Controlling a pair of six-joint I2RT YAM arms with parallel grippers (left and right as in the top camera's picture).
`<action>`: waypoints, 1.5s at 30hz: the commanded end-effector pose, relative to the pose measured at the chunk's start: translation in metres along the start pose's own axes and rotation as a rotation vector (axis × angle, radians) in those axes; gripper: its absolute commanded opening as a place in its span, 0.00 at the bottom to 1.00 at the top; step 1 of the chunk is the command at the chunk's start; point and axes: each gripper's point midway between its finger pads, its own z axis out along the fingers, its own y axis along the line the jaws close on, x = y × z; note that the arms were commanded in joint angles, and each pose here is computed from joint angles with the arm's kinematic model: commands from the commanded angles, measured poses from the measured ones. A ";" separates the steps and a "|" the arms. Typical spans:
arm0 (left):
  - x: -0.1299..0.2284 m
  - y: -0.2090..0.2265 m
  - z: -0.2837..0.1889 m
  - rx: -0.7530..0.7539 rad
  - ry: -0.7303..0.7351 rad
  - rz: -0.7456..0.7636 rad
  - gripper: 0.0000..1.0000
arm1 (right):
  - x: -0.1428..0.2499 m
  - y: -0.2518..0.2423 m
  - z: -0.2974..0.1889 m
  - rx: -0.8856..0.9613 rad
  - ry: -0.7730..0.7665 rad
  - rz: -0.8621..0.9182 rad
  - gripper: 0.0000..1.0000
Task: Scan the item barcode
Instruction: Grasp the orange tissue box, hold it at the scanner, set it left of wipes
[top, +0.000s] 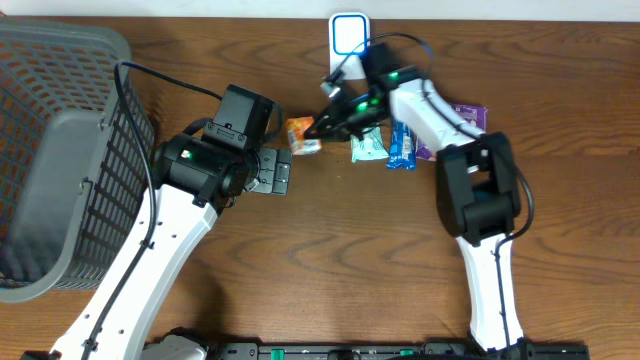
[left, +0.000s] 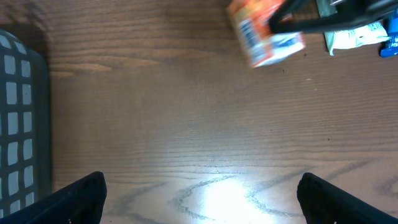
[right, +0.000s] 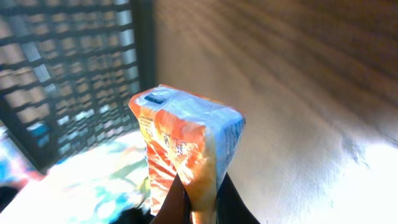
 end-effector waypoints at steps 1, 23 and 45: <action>0.001 0.002 0.002 -0.011 0.005 -0.013 0.98 | 0.011 0.014 -0.013 -0.178 0.039 -0.088 0.01; 0.001 0.002 0.002 -0.011 0.005 -0.013 0.98 | -0.044 -0.065 -0.029 0.381 -0.224 0.139 0.19; 0.001 0.002 0.002 -0.011 0.005 -0.013 0.98 | -0.003 0.024 -0.177 0.918 -0.480 -0.025 0.70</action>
